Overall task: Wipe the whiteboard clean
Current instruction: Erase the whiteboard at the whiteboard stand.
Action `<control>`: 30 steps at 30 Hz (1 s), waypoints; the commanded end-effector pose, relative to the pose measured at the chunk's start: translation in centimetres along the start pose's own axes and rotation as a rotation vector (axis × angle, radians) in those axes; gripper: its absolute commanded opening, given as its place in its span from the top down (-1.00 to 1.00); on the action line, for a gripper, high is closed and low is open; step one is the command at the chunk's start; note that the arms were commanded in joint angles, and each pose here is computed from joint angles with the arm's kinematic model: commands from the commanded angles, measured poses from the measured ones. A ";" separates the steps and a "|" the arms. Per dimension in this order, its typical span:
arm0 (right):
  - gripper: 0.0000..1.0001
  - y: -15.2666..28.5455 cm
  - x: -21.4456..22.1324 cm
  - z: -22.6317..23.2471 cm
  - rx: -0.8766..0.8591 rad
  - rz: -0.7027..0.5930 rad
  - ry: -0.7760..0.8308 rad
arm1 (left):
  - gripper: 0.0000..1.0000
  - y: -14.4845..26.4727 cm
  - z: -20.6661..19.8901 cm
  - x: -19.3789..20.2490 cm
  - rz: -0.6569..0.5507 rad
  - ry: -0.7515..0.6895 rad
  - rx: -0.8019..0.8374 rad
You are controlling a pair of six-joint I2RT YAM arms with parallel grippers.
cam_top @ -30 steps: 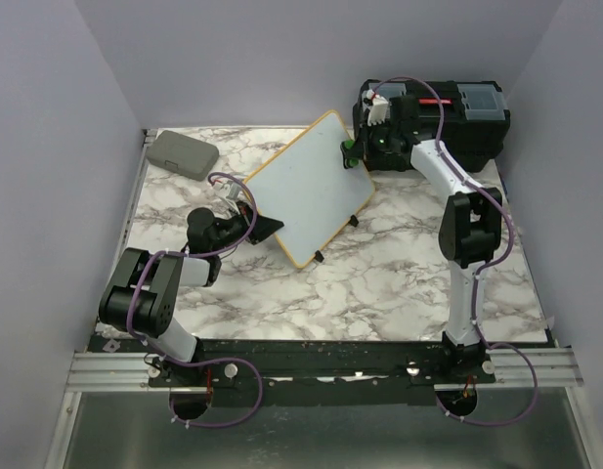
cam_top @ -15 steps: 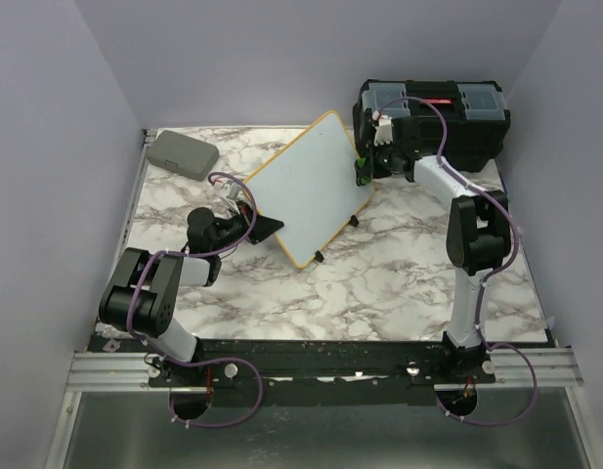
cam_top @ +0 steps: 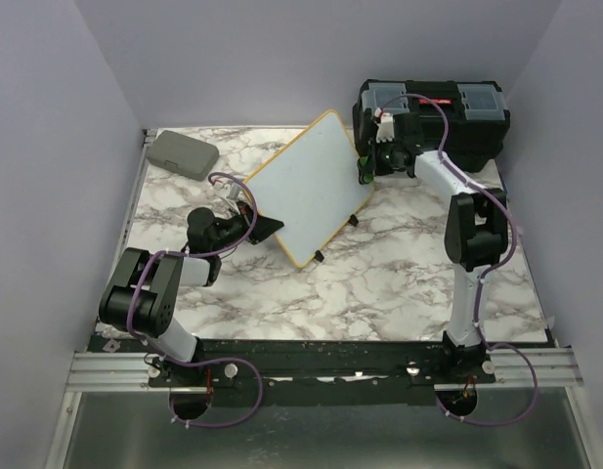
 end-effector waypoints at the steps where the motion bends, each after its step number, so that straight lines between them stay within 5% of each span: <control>1: 0.99 -0.8 -3.3 2.3 -0.067 -0.041 -0.029 | 1.00 0.3 -3.6 1.6 0.097 -0.027 0.202; 11: 0.99 -0.7 -4.6 3.6 -0.093 -0.036 -0.052 | 1.00 0.2 -3.5 1.5 0.099 -0.026 0.200; 23: 0.99 -0.3 7.9 0.4 -0.022 0.189 -0.018 | 1.00 0.3 -3.6 1.4 0.098 -0.025 0.206; 30: 0.99 0.2 7.2 2.3 -0.136 0.192 0.022 | 1.00 0.3 -3.6 1.6 0.101 -0.021 0.205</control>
Point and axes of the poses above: each gripper's point midway between its finger pads, its own y axis back along the fingers, its own z axis along the line the jaws close on, x = y × z, the point moved 1 cm from there along y, back along the fingers, and after that the axes turned 10 degrees about -y, right-handed, at the moved point
